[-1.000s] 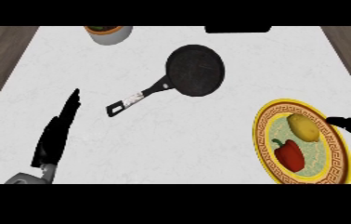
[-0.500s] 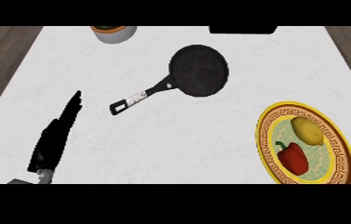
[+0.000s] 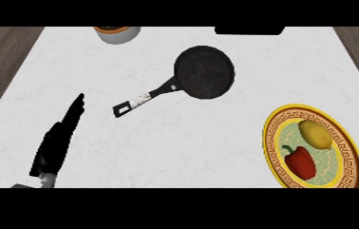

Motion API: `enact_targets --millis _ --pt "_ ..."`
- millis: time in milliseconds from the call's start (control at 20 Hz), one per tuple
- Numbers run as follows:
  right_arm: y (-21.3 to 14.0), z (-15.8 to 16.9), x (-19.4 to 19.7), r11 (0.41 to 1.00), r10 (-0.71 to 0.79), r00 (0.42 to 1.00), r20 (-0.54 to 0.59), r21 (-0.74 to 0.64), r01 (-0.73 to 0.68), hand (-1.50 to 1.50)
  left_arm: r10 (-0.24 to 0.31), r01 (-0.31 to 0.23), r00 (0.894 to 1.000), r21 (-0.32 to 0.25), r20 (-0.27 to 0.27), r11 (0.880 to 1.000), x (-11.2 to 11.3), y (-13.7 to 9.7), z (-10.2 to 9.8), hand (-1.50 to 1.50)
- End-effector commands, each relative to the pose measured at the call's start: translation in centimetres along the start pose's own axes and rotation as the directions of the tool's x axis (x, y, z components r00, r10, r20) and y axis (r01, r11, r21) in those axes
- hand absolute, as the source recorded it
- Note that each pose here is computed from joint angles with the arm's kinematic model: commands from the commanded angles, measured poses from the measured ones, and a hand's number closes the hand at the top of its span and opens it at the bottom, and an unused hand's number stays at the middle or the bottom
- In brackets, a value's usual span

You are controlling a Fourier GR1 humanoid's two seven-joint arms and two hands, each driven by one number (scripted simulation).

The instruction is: Pick the lemon from the plate and place it in the pan

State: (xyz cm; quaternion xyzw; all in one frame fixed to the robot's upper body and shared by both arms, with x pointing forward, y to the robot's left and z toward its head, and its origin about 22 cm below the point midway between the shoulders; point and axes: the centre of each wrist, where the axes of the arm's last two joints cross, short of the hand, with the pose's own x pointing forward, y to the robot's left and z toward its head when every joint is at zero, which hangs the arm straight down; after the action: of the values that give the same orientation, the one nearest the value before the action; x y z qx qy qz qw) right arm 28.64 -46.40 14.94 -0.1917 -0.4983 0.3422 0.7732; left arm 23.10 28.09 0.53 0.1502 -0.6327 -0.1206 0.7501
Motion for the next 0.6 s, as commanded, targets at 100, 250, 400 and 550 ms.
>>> enact_targets --millis 100,250,400,550 --pt "0.5 -2.8 5.1 0.995 0.064 0.994 -0.085 0.085 -0.056 -1.5 -0.009 0.009 1.0 -0.02 0.003 1.0 -0.9 0.0 1.8 0.0" --pt "1.1 -2.6 4.8 0.98 0.114 0.989 -0.091 0.174 -0.097 -1.5 0.008 -0.008 1.0 -0.002 -0.01 1.0 0.1 0.1 -0.3 0.0" --pt "3.0 -4.2 6.5 0.965 0.182 0.976 -0.119 0.213 -0.154 -1.5 -0.005 0.005 1.0 0.018 -0.006 1.0 -0.8 0.0 0.0 0.0" --pt "4.8 -4.9 7.0 0.937 0.275 0.948 -0.158 0.266 -0.228 -1.5 0.0 0.0 1.0 0.019 0.0 1.0 1.0 1.6 0.4 0.0"
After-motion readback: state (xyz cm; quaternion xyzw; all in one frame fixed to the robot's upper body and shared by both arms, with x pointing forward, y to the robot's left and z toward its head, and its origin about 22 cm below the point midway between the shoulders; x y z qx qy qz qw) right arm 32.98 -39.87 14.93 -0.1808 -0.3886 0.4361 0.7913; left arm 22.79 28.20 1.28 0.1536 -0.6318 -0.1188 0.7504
